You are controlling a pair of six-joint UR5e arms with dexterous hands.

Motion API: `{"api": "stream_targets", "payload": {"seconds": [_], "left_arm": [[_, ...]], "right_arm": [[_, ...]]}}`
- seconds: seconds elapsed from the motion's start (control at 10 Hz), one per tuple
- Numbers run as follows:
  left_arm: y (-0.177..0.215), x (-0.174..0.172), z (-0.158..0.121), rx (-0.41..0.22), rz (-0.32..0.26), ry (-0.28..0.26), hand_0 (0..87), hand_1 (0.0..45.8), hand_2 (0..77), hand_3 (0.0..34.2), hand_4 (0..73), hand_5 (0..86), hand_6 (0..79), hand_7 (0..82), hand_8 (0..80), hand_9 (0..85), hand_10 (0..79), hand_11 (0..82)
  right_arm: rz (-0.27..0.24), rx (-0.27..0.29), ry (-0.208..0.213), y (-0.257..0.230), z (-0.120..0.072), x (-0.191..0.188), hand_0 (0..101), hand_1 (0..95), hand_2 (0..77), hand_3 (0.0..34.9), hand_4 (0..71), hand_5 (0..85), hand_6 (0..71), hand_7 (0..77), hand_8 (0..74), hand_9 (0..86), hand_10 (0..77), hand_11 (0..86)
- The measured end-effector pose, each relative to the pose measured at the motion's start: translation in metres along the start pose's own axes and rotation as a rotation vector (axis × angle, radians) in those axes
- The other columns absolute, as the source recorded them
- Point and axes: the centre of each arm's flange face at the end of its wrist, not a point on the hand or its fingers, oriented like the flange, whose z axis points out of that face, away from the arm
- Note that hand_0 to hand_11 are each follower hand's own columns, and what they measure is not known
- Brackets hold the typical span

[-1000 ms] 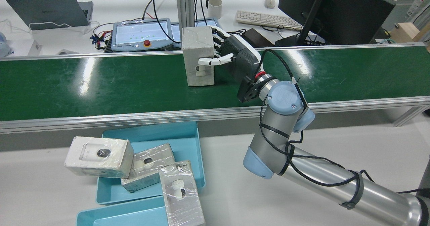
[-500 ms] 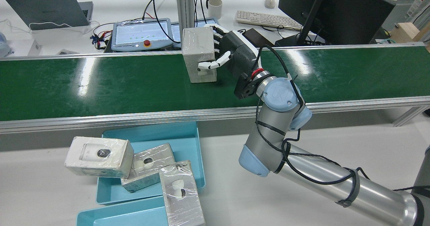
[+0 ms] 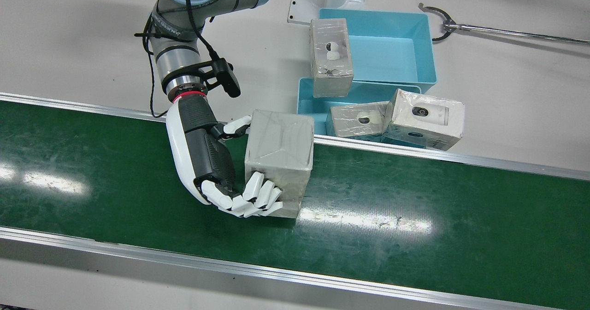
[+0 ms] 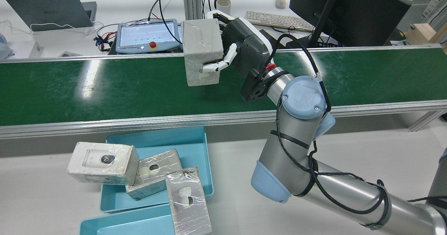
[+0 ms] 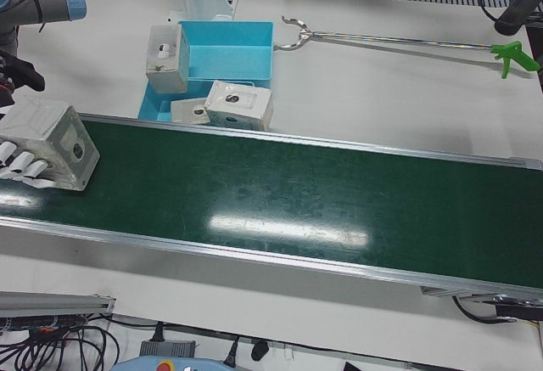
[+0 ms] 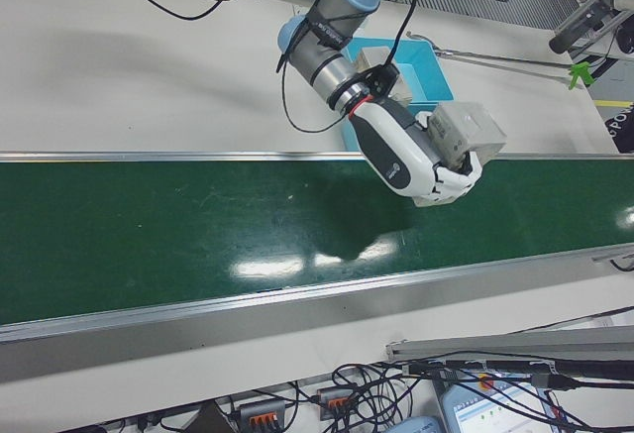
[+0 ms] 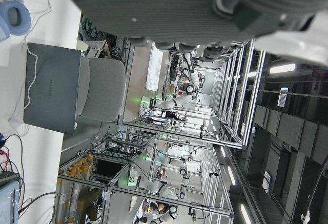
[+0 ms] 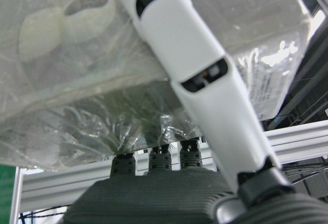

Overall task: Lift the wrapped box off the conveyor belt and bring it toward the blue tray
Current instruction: 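Carry the held box with the right hand toward the blue tray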

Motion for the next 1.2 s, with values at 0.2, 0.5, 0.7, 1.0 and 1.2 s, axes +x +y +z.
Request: {"api": "stream_targets", "payload": {"seconds": [0.2, 0.5, 0.7, 1.0, 1.2], "left_arm": [[0.000, 0.000, 0.000, 0.000, 0.000, 0.000, 0.0, 0.0, 0.5, 0.0, 0.0, 1.1, 0.0, 0.0, 0.0, 0.0, 0.0, 0.0], [0.000, 0.000, 0.000, 0.000, 0.000, 0.000, 0.0, 0.0, 1.1, 0.0, 0.0, 1.1, 0.0, 0.0, 0.0, 0.0, 0.0, 0.0], [0.000, 0.000, 0.000, 0.000, 0.000, 0.000, 0.0, 0.0, 1.1, 0.0, 0.0, 1.1, 0.0, 0.0, 0.0, 0.0, 0.5, 0.0], [0.000, 0.000, 0.000, 0.000, 0.000, 0.000, 0.0, 0.0, 0.5, 0.0, 0.0, 1.1, 0.0, 0.0, 0.0, 0.0, 0.0, 0.0], [0.000, 0.000, 0.000, 0.000, 0.000, 0.000, 0.0, 0.0, 0.5, 0.0, 0.0, 1.1, 0.0, 0.0, 0.0, 0.0, 0.0, 0.0]], "right_arm": [[0.024, -0.024, 0.015, 0.034, -0.025, 0.030, 56, 2.2, 36.0, 4.5, 28.9, 62.7, 30.0, 54.0, 40.9, 46.4, 34.4, 38.2], [0.006, -0.017, 0.081, 0.045, -0.062, 0.101, 55, 2.2, 36.0, 2.3, 28.9, 62.7, 30.0, 54.0, 43.6, 49.6, 39.3, 39.8], [-0.018, 0.004, 0.119, 0.037, -0.081, 0.131, 56, 1.1, 37.6, 1.9, 27.8, 69.3, 25.6, 71.4, 43.6, 49.6, 39.8, 39.8], [-0.039, 0.034, 0.174, 0.015, -0.103, 0.150, 53, 0.5, 38.2, 2.3, 30.0, 69.3, 30.5, 69.8, 44.7, 51.3, 39.8, 39.8], [-0.027, 0.032, 0.220, 0.015, -0.113, 0.170, 52, 0.5, 38.2, 2.1, 24.0, 64.9, 28.4, 56.7, 38.7, 48.5, 42.5, 38.7]]}}
